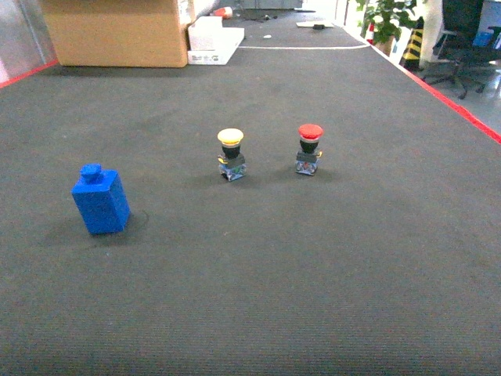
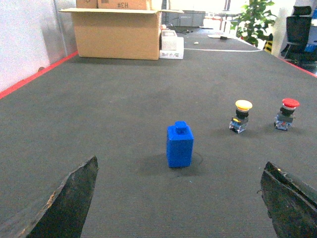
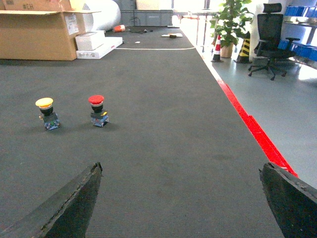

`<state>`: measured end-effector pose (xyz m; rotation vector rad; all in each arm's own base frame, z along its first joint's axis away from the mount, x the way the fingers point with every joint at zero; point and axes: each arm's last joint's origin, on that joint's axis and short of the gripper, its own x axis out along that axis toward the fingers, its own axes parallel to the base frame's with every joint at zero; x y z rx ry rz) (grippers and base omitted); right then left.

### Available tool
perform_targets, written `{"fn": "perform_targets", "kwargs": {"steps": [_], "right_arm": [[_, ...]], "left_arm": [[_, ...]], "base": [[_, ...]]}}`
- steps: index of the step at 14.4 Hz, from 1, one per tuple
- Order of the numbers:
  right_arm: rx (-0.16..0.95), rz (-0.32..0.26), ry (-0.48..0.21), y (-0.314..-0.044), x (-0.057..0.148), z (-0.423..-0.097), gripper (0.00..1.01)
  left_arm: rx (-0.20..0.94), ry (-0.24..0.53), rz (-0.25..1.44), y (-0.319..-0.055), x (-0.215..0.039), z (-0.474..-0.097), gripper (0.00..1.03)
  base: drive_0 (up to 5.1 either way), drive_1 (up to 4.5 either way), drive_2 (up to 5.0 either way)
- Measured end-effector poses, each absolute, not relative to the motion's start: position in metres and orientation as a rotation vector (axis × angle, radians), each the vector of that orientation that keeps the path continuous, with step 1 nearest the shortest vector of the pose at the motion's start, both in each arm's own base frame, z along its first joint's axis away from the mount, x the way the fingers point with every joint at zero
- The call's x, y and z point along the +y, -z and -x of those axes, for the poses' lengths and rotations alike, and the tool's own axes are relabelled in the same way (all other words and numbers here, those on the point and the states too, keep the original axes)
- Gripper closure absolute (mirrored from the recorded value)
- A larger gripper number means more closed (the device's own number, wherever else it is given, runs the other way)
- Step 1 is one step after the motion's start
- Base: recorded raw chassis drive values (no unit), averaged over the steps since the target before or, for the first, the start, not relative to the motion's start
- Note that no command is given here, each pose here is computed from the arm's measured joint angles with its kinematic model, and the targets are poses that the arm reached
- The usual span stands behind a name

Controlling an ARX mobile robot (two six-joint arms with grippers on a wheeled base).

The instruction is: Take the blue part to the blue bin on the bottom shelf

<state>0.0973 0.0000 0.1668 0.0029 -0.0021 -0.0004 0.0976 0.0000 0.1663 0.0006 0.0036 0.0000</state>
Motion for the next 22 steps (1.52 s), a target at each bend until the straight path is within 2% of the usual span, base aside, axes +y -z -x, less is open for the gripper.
{"fn": "perform_targets", "kwargs": {"steps": [7, 8, 9, 12, 15, 18, 22], "right_arm": [[-0.002, -0.003, 0.000, -0.167, 0.000, -0.097, 0.03], [-0.002, -0.003, 0.000, -0.167, 0.000, -0.097, 0.03], [-0.002, -0.003, 0.001, -0.167, 0.000, -0.097, 0.03], [-0.002, -0.002, 0.000, -0.167, 0.000, -0.097, 0.03], [-0.002, -0.002, 0.000, -0.167, 0.000, -0.097, 0.03], [-0.002, -0.002, 0.000, -0.167, 0.000, -0.097, 0.03], [-0.002, -0.002, 0.000, -0.167, 0.000, -0.097, 0.03]], "left_arm": [[0.004, 0.000, -0.001, -0.166, 0.000, -0.098, 0.05], [0.036, -0.012, 0.004, -0.165, 0.000, -0.098, 0.05], [0.203, -0.093, 0.017, -0.163, -0.003, -0.103, 0.05], [0.280, -0.027, -0.021, -0.144, -0.016, -0.154, 0.05], [0.267, 0.034, -0.015, -0.150, -0.032, -0.238, 0.05], [0.403, 0.021, -0.001, -0.117, -0.036, -0.283, 0.05], [0.415, -0.001, 0.023, -0.104, -0.037, -0.327, 0.05]], "base": [[0.0, 0.00, 0.0], [0.0, 0.00, 0.0], [0.0, 0.00, 0.0], [0.0, 0.00, 0.0], [0.0, 0.00, 0.0], [0.0, 0.00, 0.0], [0.0, 0.00, 0.0]]}}
